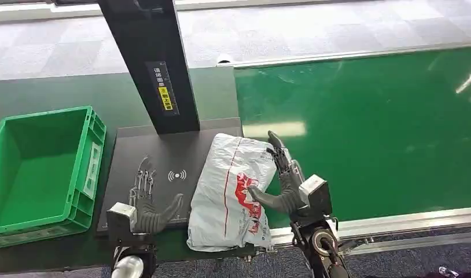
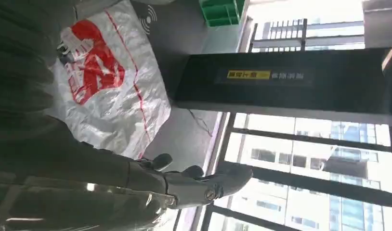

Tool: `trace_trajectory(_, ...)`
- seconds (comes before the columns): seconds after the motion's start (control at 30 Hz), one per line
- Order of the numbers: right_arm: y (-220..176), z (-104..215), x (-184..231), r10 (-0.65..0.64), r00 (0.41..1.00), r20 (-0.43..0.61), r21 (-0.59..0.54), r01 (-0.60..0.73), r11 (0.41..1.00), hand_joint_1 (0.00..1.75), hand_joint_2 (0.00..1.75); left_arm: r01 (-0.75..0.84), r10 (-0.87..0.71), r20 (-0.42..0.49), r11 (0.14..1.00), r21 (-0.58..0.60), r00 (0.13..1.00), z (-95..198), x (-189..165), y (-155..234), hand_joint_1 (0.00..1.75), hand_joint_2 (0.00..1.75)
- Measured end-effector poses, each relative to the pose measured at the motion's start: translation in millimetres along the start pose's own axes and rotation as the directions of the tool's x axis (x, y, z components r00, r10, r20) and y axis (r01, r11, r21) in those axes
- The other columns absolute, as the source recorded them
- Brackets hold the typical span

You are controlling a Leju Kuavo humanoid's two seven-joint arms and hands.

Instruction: Moved the parcel from conveyor to table for the left to box.

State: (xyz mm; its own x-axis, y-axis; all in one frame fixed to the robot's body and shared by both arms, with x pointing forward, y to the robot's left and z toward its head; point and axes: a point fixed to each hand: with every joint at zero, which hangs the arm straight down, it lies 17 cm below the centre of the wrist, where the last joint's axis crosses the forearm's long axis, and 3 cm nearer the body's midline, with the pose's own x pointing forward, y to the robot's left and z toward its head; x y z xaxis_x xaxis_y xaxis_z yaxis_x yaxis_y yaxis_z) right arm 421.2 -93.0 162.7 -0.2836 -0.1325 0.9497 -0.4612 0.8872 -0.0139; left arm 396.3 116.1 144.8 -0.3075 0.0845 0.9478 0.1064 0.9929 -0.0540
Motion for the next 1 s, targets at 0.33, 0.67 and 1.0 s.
trace_trajectory(0.33, -20, 21, -3, -0.002, 1.000, -0.011, -0.069, 0.001, 0.998, 0.00, 1.75, 0.357, -0.335, 0.124, 0.878, -0.319, 0.934, -4, -3, -90, 0.00, 1.75)
trace_trajectory(0.67, -29, 26, 10, -0.031, 0.999, 0.015, -0.095, 0.032, 0.995, 0.00, 1.75, 0.569, -0.567, 0.169, 0.665, -0.484, 0.806, -2, -72, -144, 0.00, 1.75)
trace_trajectory(1.0, -32, 29, 12, -0.050, 0.999, 0.017, -0.098, 0.051, 0.994, 0.00, 1.75, 0.612, -0.657, 0.180, 0.520, -0.595, 0.732, 3, -112, -157, 1.75, 1.75)
